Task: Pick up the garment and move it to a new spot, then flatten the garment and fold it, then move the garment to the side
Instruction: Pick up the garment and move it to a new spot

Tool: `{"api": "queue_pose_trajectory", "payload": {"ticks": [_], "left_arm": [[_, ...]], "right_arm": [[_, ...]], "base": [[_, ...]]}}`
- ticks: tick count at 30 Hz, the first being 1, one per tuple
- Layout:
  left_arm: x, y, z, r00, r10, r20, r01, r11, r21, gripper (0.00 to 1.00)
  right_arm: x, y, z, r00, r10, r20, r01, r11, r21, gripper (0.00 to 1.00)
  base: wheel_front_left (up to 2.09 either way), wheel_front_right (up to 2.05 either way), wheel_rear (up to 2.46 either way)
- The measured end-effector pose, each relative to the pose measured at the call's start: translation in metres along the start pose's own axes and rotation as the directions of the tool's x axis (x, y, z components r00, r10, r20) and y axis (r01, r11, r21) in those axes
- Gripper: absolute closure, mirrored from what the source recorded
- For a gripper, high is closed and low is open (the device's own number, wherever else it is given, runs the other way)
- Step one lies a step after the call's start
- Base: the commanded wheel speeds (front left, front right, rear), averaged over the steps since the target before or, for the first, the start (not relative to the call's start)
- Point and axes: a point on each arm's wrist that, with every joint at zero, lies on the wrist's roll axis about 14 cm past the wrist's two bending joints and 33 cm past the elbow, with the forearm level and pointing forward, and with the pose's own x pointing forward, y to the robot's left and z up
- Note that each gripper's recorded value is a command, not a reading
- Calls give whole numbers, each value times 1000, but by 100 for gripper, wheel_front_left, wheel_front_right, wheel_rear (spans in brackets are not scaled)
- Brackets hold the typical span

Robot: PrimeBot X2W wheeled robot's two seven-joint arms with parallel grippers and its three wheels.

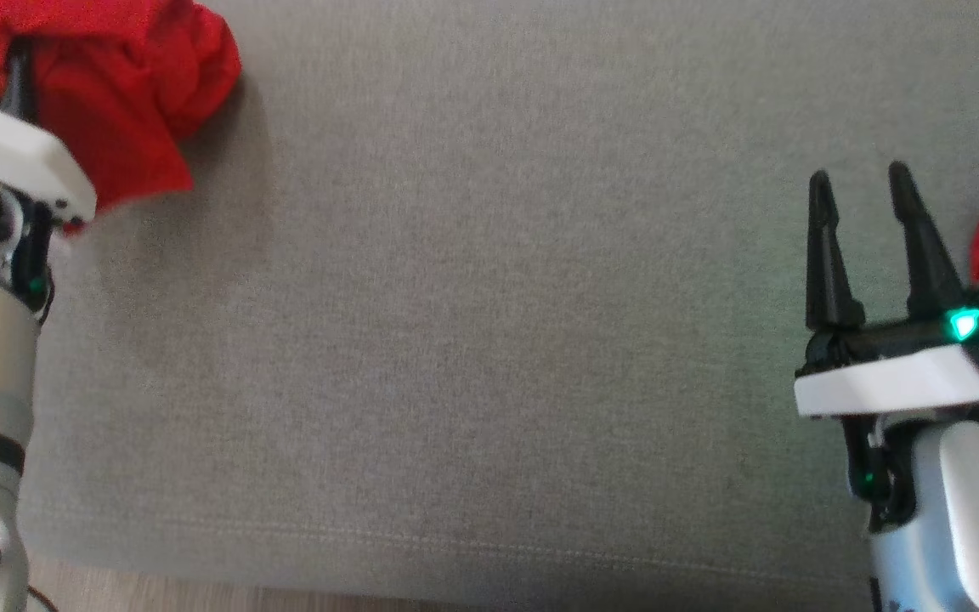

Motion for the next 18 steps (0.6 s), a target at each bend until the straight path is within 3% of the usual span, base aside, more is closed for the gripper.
{"api": "queue_pose_trajectory", "payload": {"ticks": [4,11,18], "left_arm": [[-11,-21,48,988,-57,143,57,998,2,100],[-37,-79,84,951,-163,264,189,979,-79,100],[-65,-184,111,885,-334,323,394,908,-141,100]], "right_arm": [[-15,2,14,999,-7,32,7,1000,9,0],[-30,-5,41,994,-37,101,37,999,5,0],[-48,-25,54,986,-99,132,100,995,2,0]], "base": [[0,0,0],[0,0,0],[0,0,0]]}}
